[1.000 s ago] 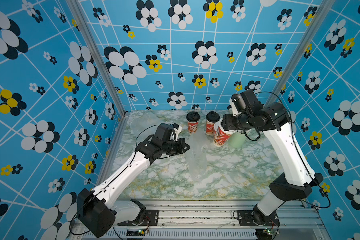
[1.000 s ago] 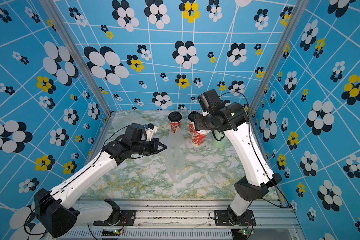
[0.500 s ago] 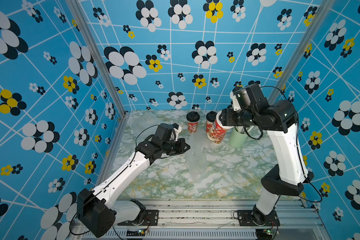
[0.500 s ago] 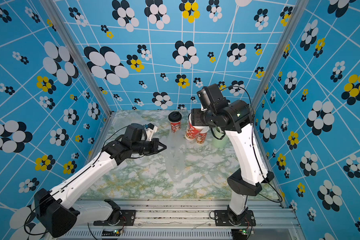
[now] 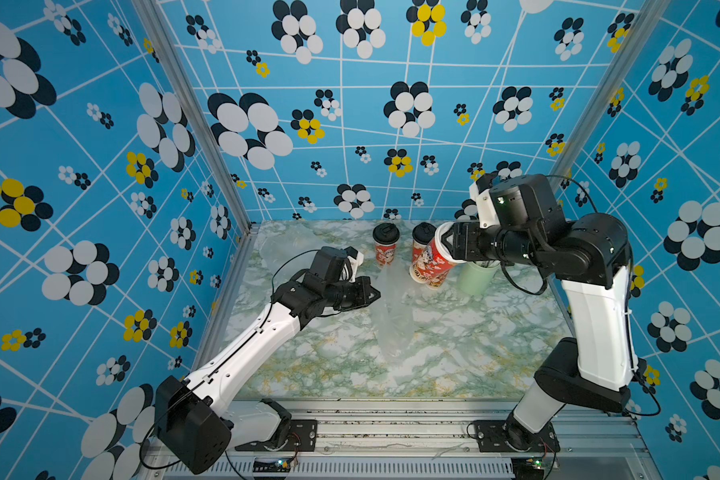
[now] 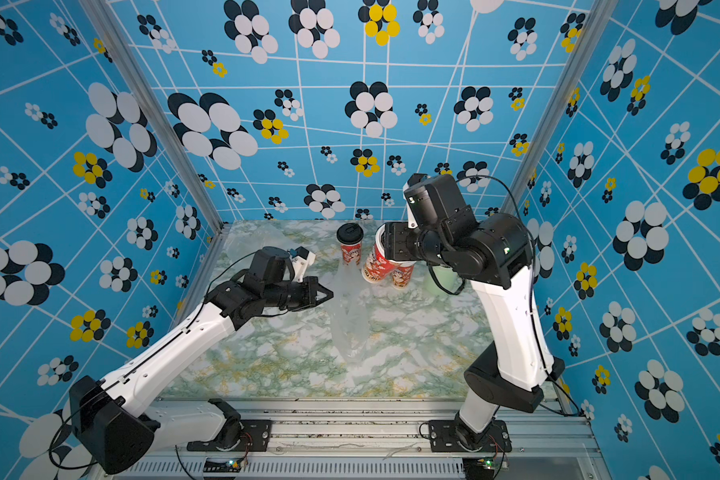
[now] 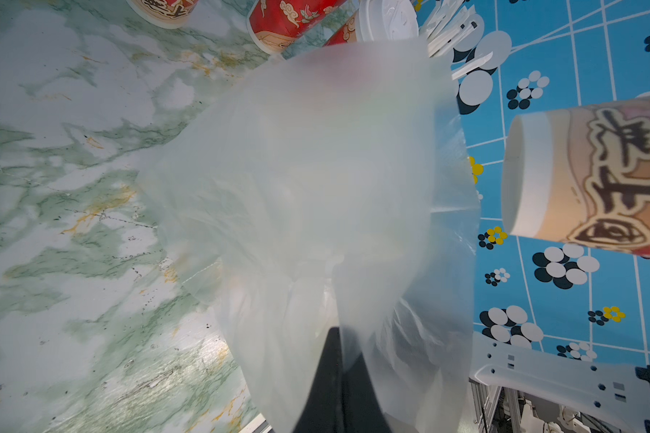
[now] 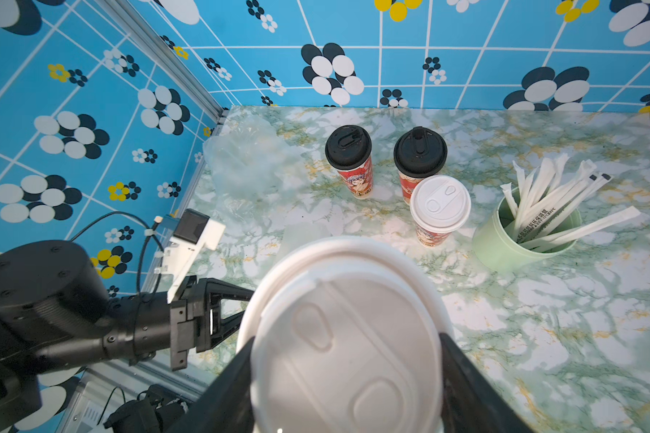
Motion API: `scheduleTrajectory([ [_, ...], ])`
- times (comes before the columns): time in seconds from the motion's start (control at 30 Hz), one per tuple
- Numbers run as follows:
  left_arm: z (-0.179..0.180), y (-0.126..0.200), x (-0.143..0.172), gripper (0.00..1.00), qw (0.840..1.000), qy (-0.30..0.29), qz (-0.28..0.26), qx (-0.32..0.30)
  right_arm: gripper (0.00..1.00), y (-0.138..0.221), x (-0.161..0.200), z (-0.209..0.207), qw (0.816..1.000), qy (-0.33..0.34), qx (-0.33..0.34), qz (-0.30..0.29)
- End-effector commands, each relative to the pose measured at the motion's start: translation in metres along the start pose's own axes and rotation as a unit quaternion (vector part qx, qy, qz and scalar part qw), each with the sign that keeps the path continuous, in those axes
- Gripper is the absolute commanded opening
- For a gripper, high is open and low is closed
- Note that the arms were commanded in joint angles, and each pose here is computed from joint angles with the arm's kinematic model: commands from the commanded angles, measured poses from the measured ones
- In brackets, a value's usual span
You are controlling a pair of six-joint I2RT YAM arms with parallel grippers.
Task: Pack milk tea into plastic carrier bags
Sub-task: Place the milk tea cup in the plastic carrier bag.
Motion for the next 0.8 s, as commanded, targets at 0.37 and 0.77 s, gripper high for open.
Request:
scheduleTrajectory([
  [0.37,0.005,-0.004,0.002,0.0,1.0,0.004,0.008,-0.009,0.54,-0.004,0.0,0.033,0.997,0.003,-0.071,-0.001],
  [0.77,0.006,0.001,0.005,0.0,1.0,0.001,0.005,-0.014,0.55,-0.06,0.0,0.052,0.998,0.022,-0.042,0.033],
])
Point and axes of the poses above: each gripper's point midway between its finger pads, its own y axis back along the fingers, its own z axis along the line the jaws close on, x = y × z, the point moved 9 cm from there along y, back along the fingers, and after that the axes turned 2 degrees about y, right-handed, at the moved point
